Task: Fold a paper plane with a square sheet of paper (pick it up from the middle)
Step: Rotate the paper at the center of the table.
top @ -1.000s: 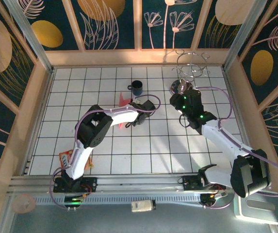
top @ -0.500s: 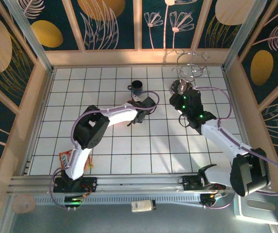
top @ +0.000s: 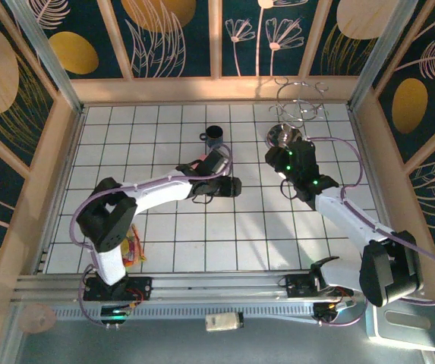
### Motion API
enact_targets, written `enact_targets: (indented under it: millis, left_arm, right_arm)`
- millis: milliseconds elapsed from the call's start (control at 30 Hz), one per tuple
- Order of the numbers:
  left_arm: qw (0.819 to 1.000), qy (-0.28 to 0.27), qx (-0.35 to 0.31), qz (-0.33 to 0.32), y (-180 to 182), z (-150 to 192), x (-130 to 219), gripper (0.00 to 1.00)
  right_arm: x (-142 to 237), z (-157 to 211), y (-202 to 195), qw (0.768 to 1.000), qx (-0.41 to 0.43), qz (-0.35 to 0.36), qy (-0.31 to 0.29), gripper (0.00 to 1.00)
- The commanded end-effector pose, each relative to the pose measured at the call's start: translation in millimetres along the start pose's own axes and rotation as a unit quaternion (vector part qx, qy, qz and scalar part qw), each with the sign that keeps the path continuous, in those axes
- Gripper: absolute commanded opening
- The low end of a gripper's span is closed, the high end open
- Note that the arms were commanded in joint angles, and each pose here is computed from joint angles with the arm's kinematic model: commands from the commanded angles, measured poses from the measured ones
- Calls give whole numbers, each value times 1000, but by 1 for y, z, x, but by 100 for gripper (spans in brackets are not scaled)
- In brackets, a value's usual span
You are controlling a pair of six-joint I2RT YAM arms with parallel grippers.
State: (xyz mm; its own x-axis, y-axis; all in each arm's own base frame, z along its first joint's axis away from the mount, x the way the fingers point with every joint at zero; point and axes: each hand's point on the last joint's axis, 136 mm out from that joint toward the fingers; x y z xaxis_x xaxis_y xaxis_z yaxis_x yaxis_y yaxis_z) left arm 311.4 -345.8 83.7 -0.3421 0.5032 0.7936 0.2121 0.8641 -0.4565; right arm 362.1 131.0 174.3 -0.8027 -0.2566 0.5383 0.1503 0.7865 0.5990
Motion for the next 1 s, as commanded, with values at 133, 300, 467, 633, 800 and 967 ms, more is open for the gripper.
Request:
enact_targets:
  millis: [133, 300, 467, 633, 800, 967]
  left_arm:
    - [996, -69, 62, -19, 65, -43, 32, 62]
    - [991, -92, 74, -64, 104, -59, 34, 65]
    - [988, -85, 82, -96, 134, -65, 17, 66]
    - [989, -68, 97, -84, 136, -65, -1, 65]
    - [989, -66, 101, -89, 141, -63, -6, 65]
    - [991, -47, 107, -67, 138, -51, -13, 63]
  right_arm:
    - [-12, 16, 11, 999, 2, -41, 32, 63]
    - [-15, 24, 16, 998, 6, -50, 41, 67]
    - [-18, 30, 20, 997, 10, -52, 50, 68]
    - [-21, 35, 20, 997, 8, -50, 60, 68]
    - [-23, 39, 20, 996, 8, -49, 67, 67]
    - [-26, 44, 21, 996, 4, -53, 78, 67]
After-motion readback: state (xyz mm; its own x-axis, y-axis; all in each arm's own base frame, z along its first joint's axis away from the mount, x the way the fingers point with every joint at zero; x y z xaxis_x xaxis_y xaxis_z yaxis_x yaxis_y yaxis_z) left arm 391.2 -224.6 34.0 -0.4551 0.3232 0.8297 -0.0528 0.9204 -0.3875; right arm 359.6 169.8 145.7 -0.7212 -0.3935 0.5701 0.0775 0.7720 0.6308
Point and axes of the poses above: each hand's point on the last joint's axis, 136 mm out from that joint toward the fingers, its own x axis back along the fingers, its own y axis along the line the jaws close on, z = x × y, and after that the axes turned 1 degree about x, right-handed
